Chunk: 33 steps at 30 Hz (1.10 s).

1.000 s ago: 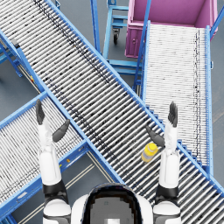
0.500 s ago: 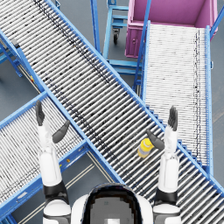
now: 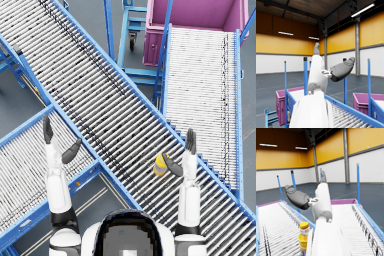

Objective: Pick up the oil and place it on the left assembly line, put the cola on the right, and keep Sprite still

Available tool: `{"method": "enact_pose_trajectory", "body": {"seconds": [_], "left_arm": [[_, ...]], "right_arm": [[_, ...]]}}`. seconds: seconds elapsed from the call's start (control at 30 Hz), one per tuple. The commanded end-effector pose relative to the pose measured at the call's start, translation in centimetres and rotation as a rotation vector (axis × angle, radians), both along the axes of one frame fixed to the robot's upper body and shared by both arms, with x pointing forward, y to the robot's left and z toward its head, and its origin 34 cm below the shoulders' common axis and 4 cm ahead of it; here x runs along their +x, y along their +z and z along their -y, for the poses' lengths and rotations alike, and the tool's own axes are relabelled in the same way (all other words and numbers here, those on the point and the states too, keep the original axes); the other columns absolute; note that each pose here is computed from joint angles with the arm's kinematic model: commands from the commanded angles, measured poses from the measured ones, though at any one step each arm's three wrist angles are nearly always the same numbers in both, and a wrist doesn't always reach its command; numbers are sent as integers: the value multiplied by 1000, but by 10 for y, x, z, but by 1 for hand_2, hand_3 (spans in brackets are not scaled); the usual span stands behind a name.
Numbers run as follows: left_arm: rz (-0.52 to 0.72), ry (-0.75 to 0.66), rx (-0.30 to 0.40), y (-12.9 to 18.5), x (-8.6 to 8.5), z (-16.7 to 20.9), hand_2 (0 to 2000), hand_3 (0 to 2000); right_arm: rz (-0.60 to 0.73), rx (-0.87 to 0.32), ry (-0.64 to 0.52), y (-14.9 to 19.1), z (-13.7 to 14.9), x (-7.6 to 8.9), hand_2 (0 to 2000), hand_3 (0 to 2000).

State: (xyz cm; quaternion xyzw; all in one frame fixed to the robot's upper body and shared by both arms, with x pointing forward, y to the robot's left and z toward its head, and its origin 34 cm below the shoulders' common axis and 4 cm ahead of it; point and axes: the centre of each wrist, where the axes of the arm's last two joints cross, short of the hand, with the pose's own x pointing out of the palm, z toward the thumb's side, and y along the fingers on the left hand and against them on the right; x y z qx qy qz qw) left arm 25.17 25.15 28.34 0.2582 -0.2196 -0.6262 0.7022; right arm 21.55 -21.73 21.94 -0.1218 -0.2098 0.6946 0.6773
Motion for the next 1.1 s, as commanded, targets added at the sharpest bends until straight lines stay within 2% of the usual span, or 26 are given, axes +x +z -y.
{"method": "enact_pose_trajectory", "body": {"seconds": [0.03,0.33,0.63,1.1], "left_arm": [[6,-5,3,2,1,1,0,0],[18,-30,11,5,1,8,0,0],[3,-48,11,5,10,13,0,0],[-58,-13,-25,-3,31,1,0,0]], "right_arm": [[-73,1,25,-18,-6,-3,0,0],[-328,12,42,-82,-11,4,0,0],[-477,17,75,-121,-23,15,0,0],[-665,13,133,-166,-51,52,0,0]]}}
